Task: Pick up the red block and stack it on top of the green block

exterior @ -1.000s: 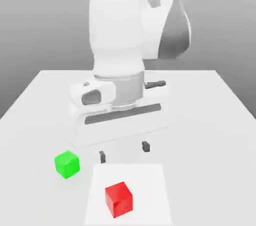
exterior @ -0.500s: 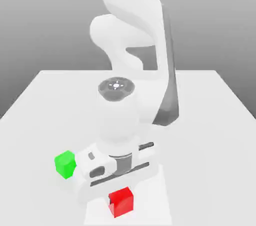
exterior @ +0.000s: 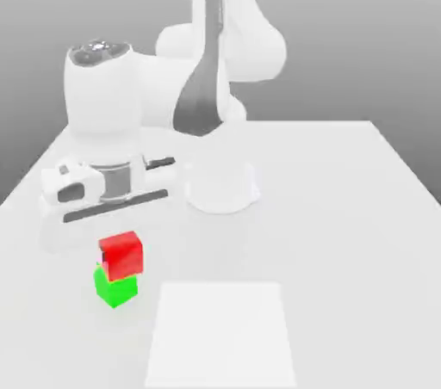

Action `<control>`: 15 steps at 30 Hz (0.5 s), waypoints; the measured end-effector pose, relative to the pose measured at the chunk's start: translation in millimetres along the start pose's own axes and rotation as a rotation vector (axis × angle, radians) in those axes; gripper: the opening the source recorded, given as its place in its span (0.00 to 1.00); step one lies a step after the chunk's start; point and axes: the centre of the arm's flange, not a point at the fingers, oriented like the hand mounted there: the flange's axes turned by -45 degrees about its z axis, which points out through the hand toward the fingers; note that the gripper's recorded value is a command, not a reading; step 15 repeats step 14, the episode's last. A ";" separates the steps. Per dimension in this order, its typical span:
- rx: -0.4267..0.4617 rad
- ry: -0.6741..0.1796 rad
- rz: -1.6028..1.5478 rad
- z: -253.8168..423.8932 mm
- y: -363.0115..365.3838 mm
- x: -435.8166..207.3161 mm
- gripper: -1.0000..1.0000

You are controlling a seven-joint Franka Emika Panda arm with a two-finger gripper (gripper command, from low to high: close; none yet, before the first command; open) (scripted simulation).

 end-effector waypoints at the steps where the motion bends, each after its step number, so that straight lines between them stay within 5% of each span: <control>1: 0.005 0.005 -0.019 0.2 -1.7 -14.0 0.00; 12: 0.011 0.013 -0.043 62.2 -4.4 -24.7 0.00; 13: 0.011 0.011 -0.042 65.9 -4.8 -25.6 1.00; 15: 0.011 0.011 -0.042 65.9 -4.8 -25.6 1.00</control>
